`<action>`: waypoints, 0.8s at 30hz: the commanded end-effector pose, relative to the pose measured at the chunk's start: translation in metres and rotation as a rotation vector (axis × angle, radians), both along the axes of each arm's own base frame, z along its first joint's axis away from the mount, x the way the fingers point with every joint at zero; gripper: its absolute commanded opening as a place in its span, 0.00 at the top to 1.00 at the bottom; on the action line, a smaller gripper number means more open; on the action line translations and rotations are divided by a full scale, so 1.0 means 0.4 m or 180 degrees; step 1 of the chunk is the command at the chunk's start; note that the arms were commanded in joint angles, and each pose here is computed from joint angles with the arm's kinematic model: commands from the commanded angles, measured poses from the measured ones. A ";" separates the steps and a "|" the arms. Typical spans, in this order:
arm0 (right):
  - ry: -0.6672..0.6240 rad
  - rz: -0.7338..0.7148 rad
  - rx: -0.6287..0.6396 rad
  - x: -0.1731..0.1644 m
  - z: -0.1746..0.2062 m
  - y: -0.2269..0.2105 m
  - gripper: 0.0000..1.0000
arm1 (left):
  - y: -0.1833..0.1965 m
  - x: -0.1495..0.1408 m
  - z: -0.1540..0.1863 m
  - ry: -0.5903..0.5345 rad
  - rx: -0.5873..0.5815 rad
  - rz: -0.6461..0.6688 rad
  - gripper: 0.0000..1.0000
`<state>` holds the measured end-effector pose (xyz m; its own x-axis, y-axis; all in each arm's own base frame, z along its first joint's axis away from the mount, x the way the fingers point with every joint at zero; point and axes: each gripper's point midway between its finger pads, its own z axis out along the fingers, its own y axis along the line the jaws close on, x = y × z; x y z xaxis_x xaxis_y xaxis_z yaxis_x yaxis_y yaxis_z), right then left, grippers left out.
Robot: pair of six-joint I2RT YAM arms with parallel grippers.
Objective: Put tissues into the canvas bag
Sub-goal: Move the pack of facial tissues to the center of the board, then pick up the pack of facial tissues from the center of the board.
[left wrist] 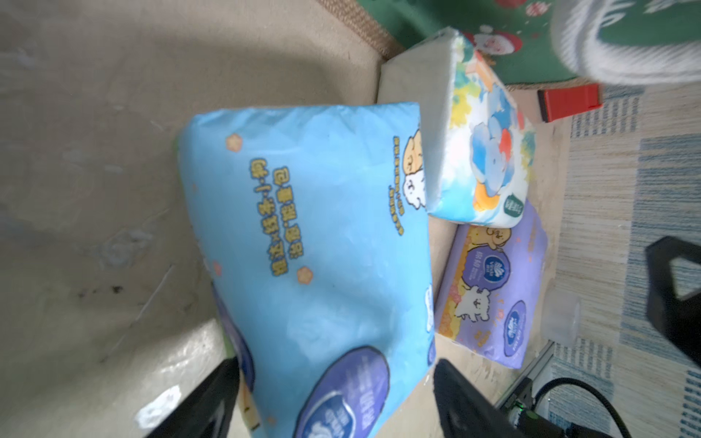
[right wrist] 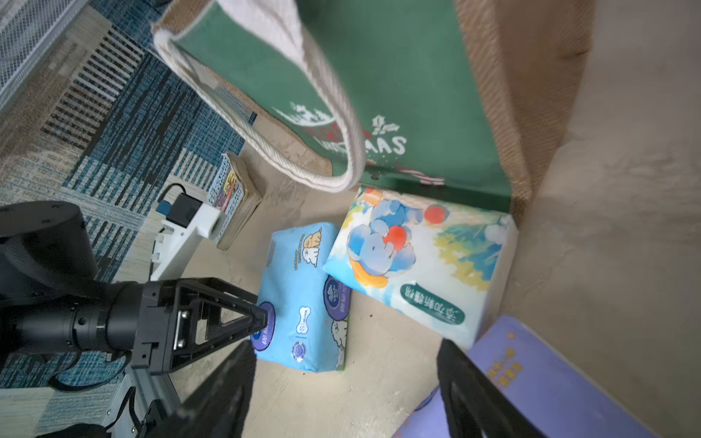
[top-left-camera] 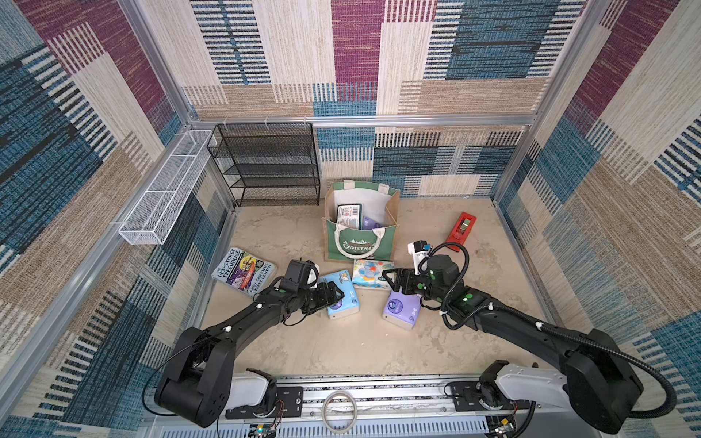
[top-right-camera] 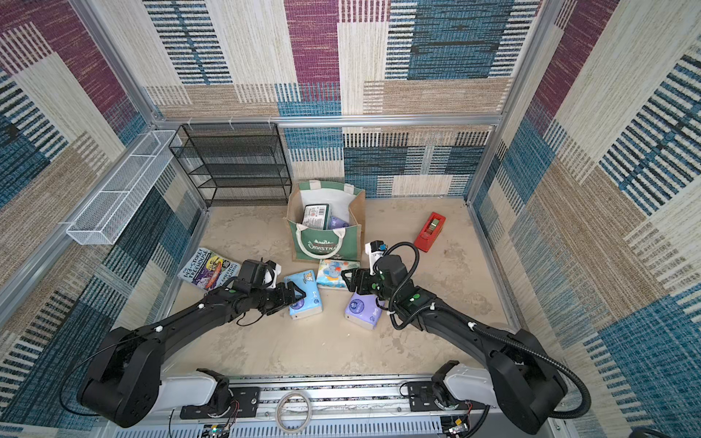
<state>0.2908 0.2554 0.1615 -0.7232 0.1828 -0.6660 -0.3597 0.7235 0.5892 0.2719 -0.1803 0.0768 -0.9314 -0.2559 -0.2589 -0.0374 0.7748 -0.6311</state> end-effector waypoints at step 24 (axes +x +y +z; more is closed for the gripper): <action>0.0440 0.0566 -0.0692 -0.014 -0.201 0.266 0.43 | 0.083 -0.002 -0.007 -0.0045 -0.0286 0.0272 0.04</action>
